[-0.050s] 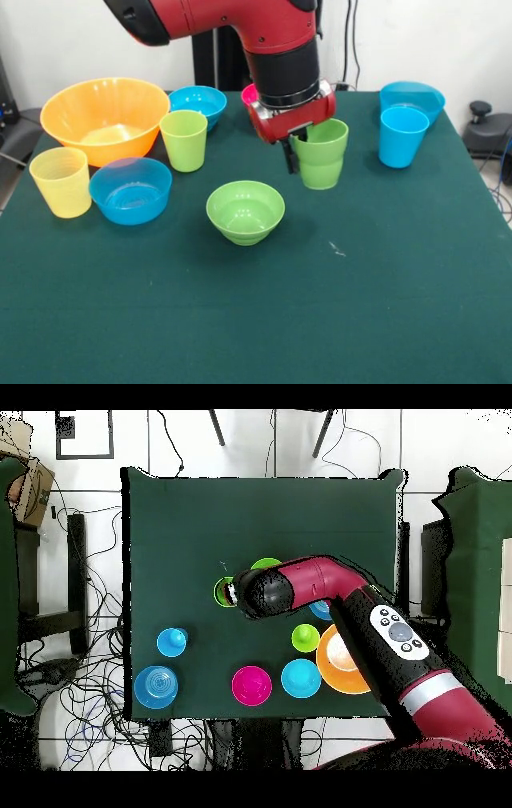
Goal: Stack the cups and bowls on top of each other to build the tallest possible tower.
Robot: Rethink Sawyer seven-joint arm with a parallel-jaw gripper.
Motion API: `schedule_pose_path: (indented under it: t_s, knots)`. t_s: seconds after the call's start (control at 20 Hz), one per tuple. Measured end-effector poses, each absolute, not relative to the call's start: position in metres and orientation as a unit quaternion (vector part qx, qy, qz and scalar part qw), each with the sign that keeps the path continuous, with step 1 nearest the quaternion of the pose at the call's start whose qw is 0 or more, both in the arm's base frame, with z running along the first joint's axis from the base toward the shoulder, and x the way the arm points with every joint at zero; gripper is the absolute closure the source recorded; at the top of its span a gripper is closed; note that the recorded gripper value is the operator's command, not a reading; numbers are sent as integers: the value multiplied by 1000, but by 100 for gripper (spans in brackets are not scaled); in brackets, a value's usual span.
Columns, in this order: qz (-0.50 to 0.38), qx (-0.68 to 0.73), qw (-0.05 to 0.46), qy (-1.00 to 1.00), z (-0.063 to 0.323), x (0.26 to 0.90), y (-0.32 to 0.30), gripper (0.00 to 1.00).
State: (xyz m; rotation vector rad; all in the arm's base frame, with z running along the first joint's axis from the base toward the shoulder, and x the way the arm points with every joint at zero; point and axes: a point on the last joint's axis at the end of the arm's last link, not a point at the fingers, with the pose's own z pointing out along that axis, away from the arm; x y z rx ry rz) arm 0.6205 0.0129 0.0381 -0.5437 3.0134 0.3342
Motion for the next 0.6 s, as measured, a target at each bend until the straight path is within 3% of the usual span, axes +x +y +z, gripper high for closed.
schedule_pose_path:
  t_s: [0.6]
  knots:
    - [74, -264, 41, 961, 41, 621, -11, 100]
